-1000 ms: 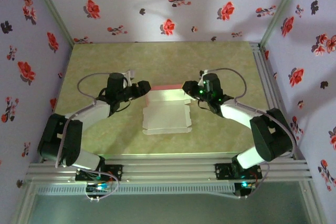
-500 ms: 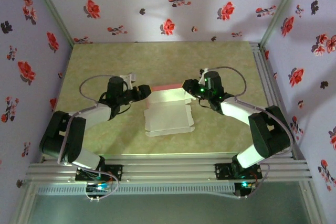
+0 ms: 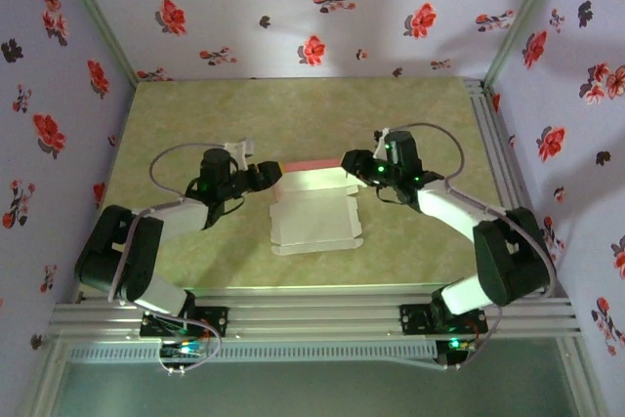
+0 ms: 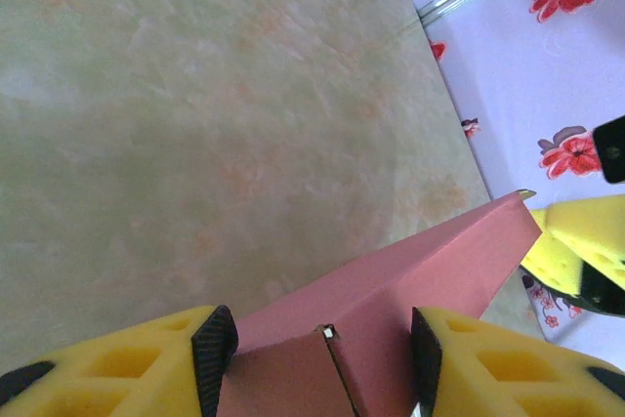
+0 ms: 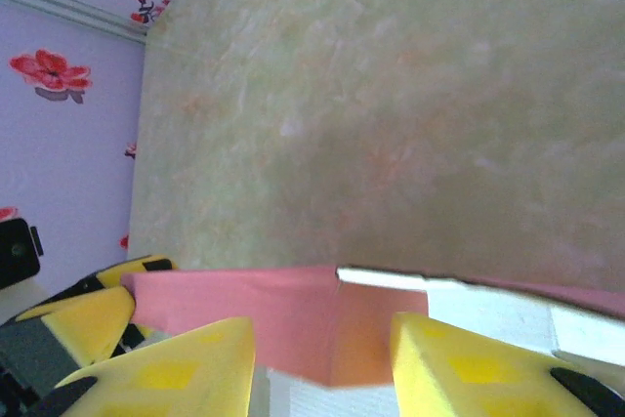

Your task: Fold the paper box

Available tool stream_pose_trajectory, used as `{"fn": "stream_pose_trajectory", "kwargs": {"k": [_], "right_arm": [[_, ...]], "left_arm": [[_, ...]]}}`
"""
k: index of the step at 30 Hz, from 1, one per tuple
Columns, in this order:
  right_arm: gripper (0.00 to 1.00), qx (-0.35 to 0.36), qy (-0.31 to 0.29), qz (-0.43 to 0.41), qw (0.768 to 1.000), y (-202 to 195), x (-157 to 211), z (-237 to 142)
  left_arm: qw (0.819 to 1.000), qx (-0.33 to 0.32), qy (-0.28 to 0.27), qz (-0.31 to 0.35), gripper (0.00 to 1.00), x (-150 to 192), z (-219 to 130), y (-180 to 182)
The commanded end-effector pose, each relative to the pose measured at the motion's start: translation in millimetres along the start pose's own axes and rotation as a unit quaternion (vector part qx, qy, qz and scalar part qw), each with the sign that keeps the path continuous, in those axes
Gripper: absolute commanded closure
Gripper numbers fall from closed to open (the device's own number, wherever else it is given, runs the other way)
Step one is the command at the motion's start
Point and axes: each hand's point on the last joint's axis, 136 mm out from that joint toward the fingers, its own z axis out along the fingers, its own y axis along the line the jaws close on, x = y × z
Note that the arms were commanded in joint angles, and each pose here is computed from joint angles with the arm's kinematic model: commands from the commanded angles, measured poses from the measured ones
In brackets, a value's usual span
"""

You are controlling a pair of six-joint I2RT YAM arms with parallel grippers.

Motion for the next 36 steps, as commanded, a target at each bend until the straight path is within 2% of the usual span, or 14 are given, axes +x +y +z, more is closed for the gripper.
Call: {"fn": "stream_pose_trajectory", "kwargs": {"k": [1, 10, 13, 19, 23, 36], "right_arm": [[0.56, 0.03, 0.015, -0.034, 0.999, -4, 4, -23], [0.59, 0.106, -0.009, -0.052, 0.993, -33, 8, -64], [0.62, 0.104, 0.001, -0.027, 0.994, -42, 16, -58], [0.69, 0.105, -0.042, 0.032, 0.993, -70, 25, -39], [0.69, 0.123, -0.061, 0.047, 0.989, -87, 28, -24], [0.68, 0.144, -0.082, 0.057, 0.985, -98, 31, 13]], "left_arm": [[0.999, -0.023, 0.026, -0.001, 0.48, 24, 1, 13], [0.999, -0.032, 0.032, 0.002, 0.5, 34, 4, 17], [0.999, -0.035, 0.031, 0.002, 0.5, 34, 5, 18], [0.999, -0.036, 0.03, 0.001, 0.51, 34, 4, 18], [0.999, -0.039, 0.03, 0.002, 0.51, 34, 4, 19], [0.999, -0.041, 0.03, 0.003, 0.51, 37, 1, 18]]}}
